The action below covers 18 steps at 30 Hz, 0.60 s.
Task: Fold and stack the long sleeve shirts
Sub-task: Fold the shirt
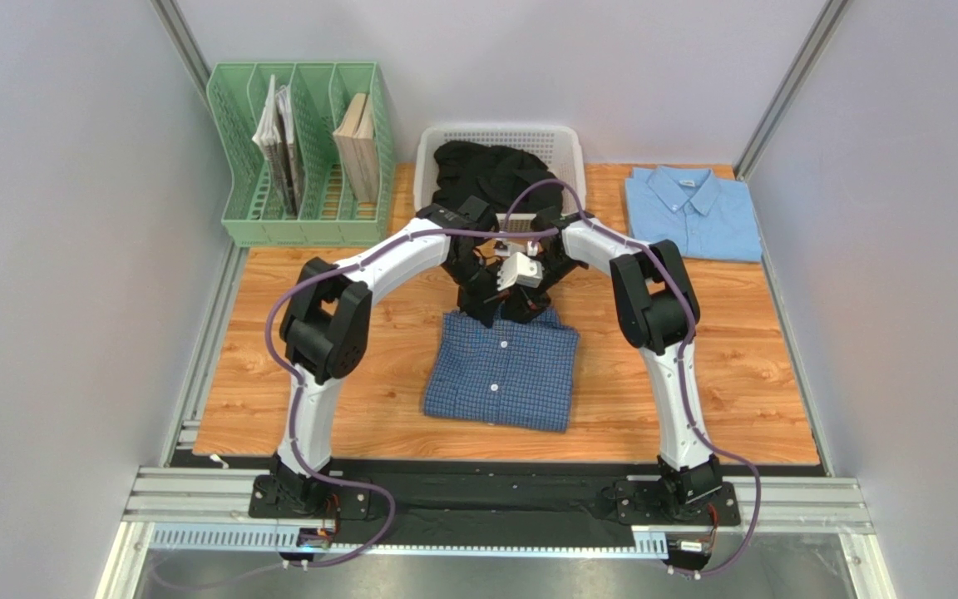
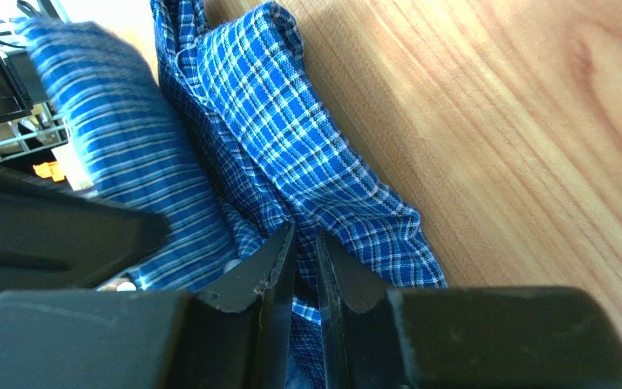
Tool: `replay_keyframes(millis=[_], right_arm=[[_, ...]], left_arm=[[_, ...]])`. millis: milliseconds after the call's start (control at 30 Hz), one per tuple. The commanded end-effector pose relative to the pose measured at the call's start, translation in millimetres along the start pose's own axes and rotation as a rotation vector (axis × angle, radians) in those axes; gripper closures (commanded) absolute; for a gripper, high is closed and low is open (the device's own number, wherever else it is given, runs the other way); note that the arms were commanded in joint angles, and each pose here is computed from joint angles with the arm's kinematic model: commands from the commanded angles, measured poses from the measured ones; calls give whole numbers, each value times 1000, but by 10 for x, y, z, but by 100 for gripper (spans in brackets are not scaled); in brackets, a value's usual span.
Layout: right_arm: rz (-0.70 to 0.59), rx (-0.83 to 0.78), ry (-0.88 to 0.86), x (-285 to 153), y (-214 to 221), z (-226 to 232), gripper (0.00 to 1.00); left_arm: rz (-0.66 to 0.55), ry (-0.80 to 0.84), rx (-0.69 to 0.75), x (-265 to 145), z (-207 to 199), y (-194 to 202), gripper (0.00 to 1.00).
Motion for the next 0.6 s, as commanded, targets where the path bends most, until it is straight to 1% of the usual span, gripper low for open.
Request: replay_keyframes(millis=[0, 100, 167, 267, 333, 400, 433, 567], right_arm=[[-11, -56, 13, -62, -72, 44, 77], [-24, -63, 14, -116, -129, 108, 76], [-46, -73, 9, -177, -188, 171, 73], [-80, -102, 31, -332, -302, 295, 70], [-89, -116, 34, -428, -339, 389, 67], [-92, -121, 30, -503, -368, 455, 66], [-92, -128, 27, -528, -372, 475, 65], [-78, -137, 36, -567, -360, 471, 64]], left_arm=[[-54, -71, 41, -16, 186, -199, 99], [-57, -88, 45, 14, 232, -201, 98], [-52, -83, 37, 24, 223, -180, 98], [-27, -67, 6, 36, 123, -80, 100], [12, -65, -47, 114, 43, 60, 100], [23, -57, -74, 126, -32, 133, 100], [48, -47, -115, 186, -84, 230, 100], [64, -24, -176, 237, -224, 352, 100]])
Point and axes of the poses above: each gripper's point midway between its finger pads, its own x axis out along the fingers, its own z axis along the line the jaws close on, y = z × x, the point moved 7 cm from there along -x, back along the fingers, and after that the axes turned 15 degrees about -x, right-handed, at the moved point
